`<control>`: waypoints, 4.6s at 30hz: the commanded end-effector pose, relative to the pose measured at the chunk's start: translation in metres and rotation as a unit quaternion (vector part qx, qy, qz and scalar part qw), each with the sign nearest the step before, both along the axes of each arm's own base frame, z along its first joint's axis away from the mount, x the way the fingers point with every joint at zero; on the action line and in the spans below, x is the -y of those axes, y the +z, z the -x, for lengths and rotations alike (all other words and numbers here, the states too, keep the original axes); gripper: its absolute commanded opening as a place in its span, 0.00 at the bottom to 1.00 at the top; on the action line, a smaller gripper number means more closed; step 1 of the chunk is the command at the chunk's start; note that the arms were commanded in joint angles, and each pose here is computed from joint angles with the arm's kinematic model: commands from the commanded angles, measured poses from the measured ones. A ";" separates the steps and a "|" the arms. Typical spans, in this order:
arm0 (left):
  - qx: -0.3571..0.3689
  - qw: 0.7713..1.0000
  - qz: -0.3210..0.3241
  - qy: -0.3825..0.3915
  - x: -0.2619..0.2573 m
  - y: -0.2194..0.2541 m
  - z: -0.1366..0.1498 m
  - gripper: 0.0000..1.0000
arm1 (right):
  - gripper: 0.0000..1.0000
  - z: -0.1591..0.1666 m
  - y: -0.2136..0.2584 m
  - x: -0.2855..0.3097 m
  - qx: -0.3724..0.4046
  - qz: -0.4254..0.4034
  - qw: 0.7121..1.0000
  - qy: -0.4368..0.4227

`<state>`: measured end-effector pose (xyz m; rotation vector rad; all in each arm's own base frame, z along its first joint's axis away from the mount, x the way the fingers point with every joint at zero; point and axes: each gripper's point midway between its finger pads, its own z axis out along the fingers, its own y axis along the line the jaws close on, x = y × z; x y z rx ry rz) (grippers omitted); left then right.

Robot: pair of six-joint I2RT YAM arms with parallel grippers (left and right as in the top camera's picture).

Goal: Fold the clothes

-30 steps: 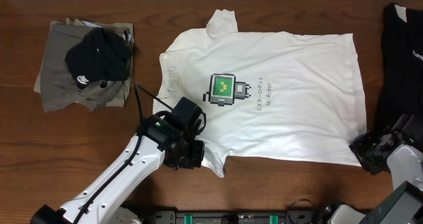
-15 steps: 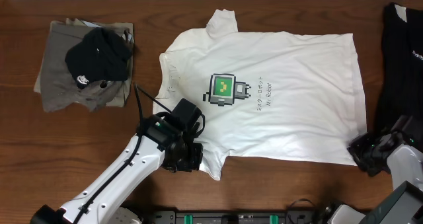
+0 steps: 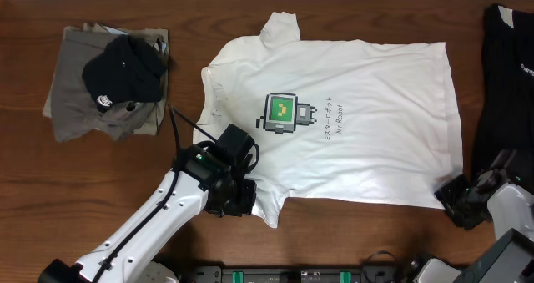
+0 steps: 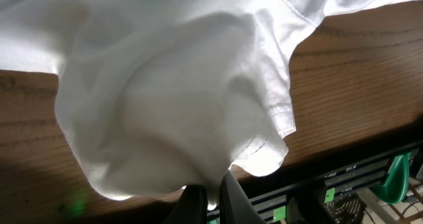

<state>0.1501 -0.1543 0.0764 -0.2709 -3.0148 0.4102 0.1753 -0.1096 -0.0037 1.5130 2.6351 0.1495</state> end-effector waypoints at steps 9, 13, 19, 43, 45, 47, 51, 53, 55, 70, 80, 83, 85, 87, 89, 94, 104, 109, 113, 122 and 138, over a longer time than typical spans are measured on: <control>0.045 0.999 -0.006 -0.008 0.001 0.022 -0.019 0.06 | 0.01 -0.040 0.030 -0.018 0.095 -0.067 0.991 0.059; 0.055 0.998 -0.009 -0.007 0.001 0.030 -0.024 0.06 | 0.01 -0.036 0.056 -0.015 0.069 -0.071 0.994 0.056; 0.077 0.995 -0.068 0.012 -0.025 0.035 -0.036 0.06 | 0.01 -0.034 0.078 -0.002 0.045 -0.046 0.996 0.053; 0.236 0.970 -0.039 -0.030 -0.035 0.049 -0.147 0.06 | 0.01 -0.136 0.093 -0.005 0.211 -0.045 0.975 0.047; 0.251 0.966 -0.037 -0.042 -0.031 0.046 -0.158 0.06 | 0.01 -0.145 0.088 -0.004 0.215 -0.043 0.975 0.045; 0.270 0.961 -0.034 -0.051 -0.027 0.046 -0.169 0.06 | 0.01 -0.151 0.080 0.000 0.212 -0.039 0.976 0.032; 0.302 0.951 -0.042 -0.052 -0.027 0.045 -0.191 0.06 | 0.01 -0.157 0.070 0.005 0.210 -0.039 0.977 0.018; 0.307 0.950 -0.043 -0.049 -0.027 0.042 -0.197 0.06 | 0.01 -0.160 0.067 0.007 0.211 -0.038 0.977 0.018; 0.307 0.950 -0.044 -0.045 -0.028 0.037 -0.203 0.06 | 0.01 -0.160 0.064 0.008 0.208 -0.035 0.977 0.017; 0.348 0.937 -0.039 -0.021 -0.027 0.027 -0.243 0.06 | 0.01 -0.170 0.055 0.022 0.212 -0.010 0.977 0.010; 0.341 0.939 -0.041 -0.020 -0.026 0.016 -0.246 0.10 | 0.29 -0.181 0.060 0.024 0.235 0.002 0.972 0.017; 0.354 0.934 -0.052 0.005 -0.033 0.025 -0.254 0.58 | 0.58 -0.186 0.064 0.028 0.249 0.010 0.968 0.024; 0.358 0.932 -0.057 0.019 -0.039 0.039 -0.259 0.81 | 0.59 -0.188 0.068 0.028 0.260 0.000 0.965 0.029; 0.355 0.932 -0.061 0.027 -0.047 0.056 -0.261 0.86 | 0.59 -0.191 0.074 0.026 0.274 -0.012 0.961 0.043; 0.351 0.933 -0.066 0.036 -0.056 0.077 -0.262 0.88 | 0.59 -0.194 0.083 0.022 0.288 -0.023 0.955 0.066; 0.348 0.934 -0.068 0.046 -0.067 0.135 -0.260 0.89 | 0.59 -0.197 0.115 0.017 0.284 -0.018 0.950 0.131; 0.373 0.927 -0.029 0.041 -0.051 0.179 -0.281 0.89 | 0.65 -0.231 0.217 -0.014 0.316 0.022 0.916 0.248; 0.368 0.929 0.019 0.025 -0.024 0.145 -0.319 0.89 | 0.67 -0.251 0.234 -0.028 0.344 0.050 0.896 0.276; 0.372 0.926 0.062 0.026 -0.002 0.110 -0.356 0.84 | 0.68 -0.259 0.229 -0.037 0.342 0.051 0.893 0.287; 0.348 0.931 0.096 0.058 0.016 0.027 -0.398 0.80 | 0.70 -0.254 0.198 -0.045 0.292 0.032 0.911 0.290; 0.244 0.964 0.061 0.082 -0.019 0.051 -0.332 0.48 | 0.05 -0.232 0.087 -0.056 0.146 -0.075 0.938 0.304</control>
